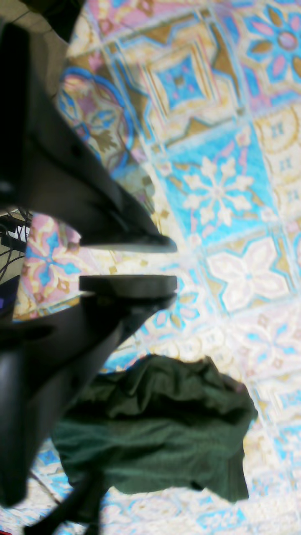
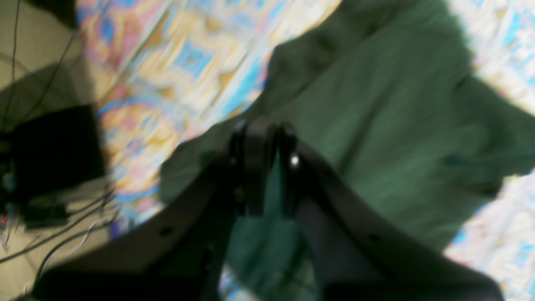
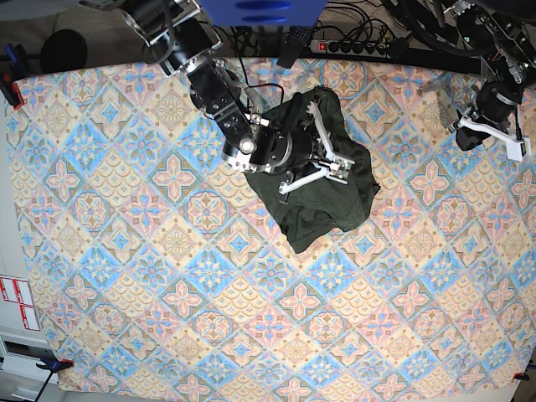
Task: Fold the T-shirt properly
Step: 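Release the left gripper and grasp the bundle's top with the right gripper, then drag the bundle with the right gripper away from the left gripper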
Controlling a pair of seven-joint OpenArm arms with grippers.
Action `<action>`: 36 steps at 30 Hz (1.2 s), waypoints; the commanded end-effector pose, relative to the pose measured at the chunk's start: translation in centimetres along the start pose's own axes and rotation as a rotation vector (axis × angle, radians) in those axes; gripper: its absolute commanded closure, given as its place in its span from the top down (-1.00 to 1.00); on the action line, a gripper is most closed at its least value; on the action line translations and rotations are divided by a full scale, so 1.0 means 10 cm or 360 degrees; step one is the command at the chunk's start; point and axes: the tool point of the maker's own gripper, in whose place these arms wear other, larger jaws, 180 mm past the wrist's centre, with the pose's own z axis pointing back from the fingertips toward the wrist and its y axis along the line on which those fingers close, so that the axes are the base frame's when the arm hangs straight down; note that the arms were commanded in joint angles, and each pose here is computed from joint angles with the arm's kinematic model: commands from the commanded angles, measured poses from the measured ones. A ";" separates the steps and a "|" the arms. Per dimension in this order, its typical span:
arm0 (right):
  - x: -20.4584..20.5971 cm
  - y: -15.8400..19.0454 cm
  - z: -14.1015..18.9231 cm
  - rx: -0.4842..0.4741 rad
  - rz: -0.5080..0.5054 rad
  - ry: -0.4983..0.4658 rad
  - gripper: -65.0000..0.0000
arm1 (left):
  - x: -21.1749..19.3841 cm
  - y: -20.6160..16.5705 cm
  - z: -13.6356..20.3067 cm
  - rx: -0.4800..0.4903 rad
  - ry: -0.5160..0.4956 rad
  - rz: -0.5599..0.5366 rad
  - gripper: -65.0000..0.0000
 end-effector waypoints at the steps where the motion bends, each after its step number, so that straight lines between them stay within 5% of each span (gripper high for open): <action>1: 0.15 0.02 -0.03 0.0026 -0.0009 -0.0069 -0.85 | 0.12 -0.03 0.04 -0.0018 -0.0061 -0.0025 -0.71; 21: -0.42 0.08 -0.68 0.0282 -0.0258 0.0122 -0.85 | 0.14 -0.05 0.03 -0.0028 -0.0066 -0.0028 -0.71; 30: -0.51 0.07 -0.71 0.0293 -0.0308 0.0139 -0.85 | 0.14 -0.05 0.03 -0.0029 -0.0066 -0.0030 -0.70; 36: -0.59 -0.26 -0.61 0.0176 -0.0520 0.0078 -0.85 | 0.14 -0.06 0.02 -0.0032 -0.0067 -0.0031 -0.70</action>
